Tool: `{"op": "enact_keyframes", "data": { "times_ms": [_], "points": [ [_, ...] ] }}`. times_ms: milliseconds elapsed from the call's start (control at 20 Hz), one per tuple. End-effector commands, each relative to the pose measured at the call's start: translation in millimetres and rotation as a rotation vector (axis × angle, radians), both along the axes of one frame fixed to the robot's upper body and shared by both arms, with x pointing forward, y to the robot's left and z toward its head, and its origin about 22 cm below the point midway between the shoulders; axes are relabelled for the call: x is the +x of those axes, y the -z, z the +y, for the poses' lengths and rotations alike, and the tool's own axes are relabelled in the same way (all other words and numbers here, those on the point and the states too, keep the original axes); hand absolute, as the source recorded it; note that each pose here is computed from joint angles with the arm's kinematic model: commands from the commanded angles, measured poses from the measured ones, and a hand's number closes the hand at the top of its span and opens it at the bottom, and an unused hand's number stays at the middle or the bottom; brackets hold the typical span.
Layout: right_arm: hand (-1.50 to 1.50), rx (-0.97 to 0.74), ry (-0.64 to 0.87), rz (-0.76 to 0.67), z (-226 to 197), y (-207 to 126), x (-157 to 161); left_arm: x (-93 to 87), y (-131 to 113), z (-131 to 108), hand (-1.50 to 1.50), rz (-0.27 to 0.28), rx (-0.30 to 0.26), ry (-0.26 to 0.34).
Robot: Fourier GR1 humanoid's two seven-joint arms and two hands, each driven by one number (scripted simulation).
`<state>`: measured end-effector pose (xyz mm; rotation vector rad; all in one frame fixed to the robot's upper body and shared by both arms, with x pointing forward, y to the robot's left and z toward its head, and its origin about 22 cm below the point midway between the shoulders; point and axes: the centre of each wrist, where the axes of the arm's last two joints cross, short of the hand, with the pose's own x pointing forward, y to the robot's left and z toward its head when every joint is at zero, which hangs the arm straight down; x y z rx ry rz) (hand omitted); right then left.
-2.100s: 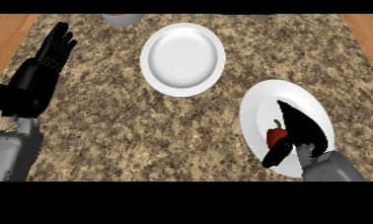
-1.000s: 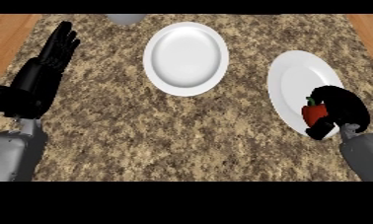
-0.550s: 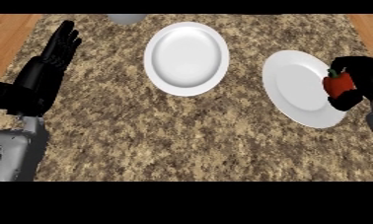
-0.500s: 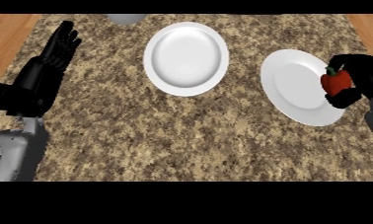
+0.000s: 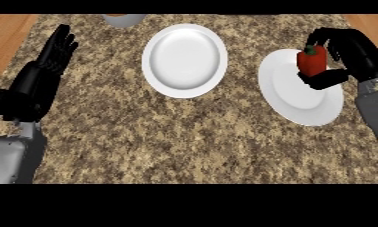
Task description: Pick the bell pepper from the plate and place it in the plate
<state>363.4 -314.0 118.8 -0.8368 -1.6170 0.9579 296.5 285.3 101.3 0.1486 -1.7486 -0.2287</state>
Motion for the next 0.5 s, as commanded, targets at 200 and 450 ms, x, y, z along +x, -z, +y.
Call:
{"op": "enact_keyframes", "data": {
  "times_ms": [200,450],
  "points": [
    [1.5,0.116,-0.161,-0.01,55.3,-46.6,3.3,3.7,-0.8,-11.3,0.0,0.0,-0.003,-0.005],
    [1.5,0.135,-0.198,0.004,112.2,-37.3,11.1,3.5,-4.0,2.9,0.0,0.008,-0.006,-0.004]
  ]
}}
